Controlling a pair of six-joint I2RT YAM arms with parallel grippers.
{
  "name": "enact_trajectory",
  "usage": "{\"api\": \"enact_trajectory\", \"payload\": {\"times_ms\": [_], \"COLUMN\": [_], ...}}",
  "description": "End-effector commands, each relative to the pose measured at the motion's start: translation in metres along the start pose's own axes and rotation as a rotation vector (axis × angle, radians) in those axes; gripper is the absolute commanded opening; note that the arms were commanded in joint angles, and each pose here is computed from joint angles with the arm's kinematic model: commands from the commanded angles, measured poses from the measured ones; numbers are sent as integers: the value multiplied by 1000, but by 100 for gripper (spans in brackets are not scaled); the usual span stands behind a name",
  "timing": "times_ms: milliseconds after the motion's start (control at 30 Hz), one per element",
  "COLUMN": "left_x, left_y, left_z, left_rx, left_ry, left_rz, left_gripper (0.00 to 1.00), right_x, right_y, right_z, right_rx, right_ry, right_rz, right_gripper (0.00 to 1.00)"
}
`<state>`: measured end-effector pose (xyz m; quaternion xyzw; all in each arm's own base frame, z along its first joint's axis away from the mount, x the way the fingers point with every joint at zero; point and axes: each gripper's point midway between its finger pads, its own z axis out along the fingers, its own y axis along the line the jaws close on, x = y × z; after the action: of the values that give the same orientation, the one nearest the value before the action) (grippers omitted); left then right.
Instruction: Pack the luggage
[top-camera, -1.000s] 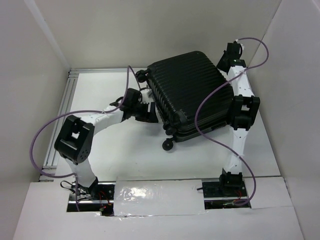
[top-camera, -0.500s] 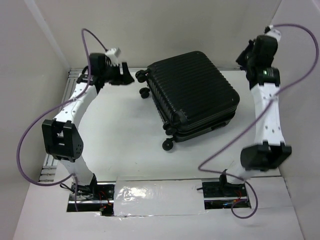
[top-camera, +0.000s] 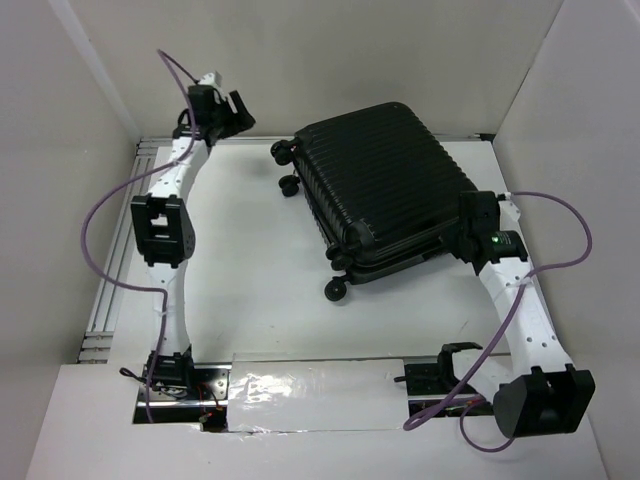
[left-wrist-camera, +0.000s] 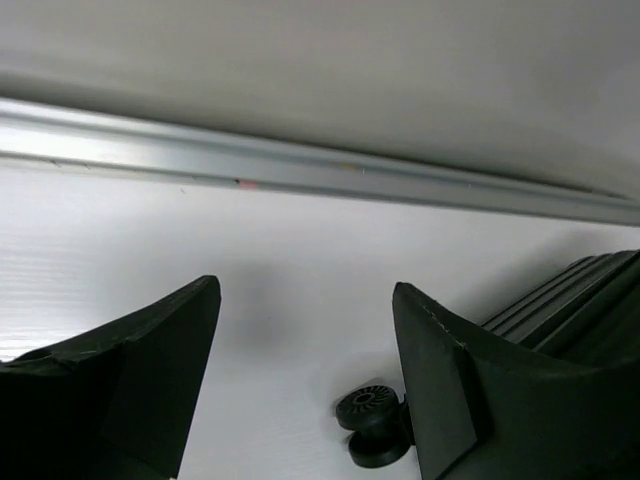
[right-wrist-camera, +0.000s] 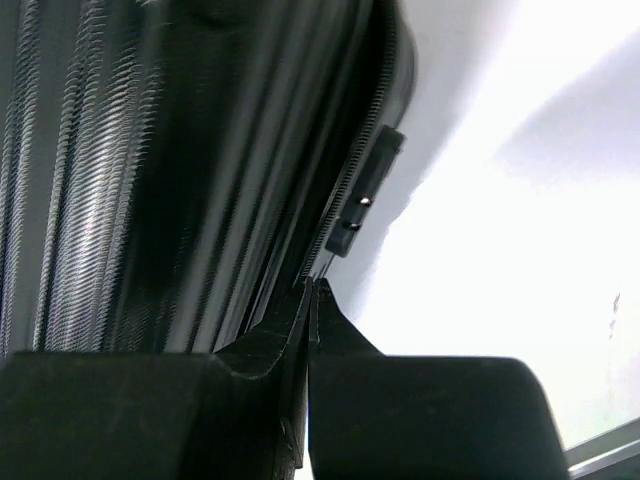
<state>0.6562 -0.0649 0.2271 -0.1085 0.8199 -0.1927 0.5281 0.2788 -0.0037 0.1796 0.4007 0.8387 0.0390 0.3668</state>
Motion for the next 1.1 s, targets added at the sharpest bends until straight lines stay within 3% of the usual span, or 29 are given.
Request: {"api": "enact_trajectory", "payload": {"times_ms": [0,300,433,633,733,833,1067], "left_x": [19,121,144,192,214,234,247], "left_y": [-21,-64,-72,-117,-143,-156,-150], "left_z": [28,64,68,41,24,10,-28], "left_rx": [21,140,197,492,577,605,614], "left_ry": [-13,167,225,362,378,414,450], "left_rz": [-43,-18,-16,85,233,289,251], "left_gripper": [82,82,81,78,78,76,73], "right_x": [-5,33,33,35,26,21,5], "right_y": [-11,-31,-33,-16,-8,-5,23], "right_z": [-6,33,54,97,111,126,155], "right_rx": [55,144,170,107,47,34,-25], "right_ry": [-69,1,-9,38,18,37,38], "right_rz": [145,237,258,172,169,150,46], "right_gripper": [0,0,0,0,0,0,0]}}
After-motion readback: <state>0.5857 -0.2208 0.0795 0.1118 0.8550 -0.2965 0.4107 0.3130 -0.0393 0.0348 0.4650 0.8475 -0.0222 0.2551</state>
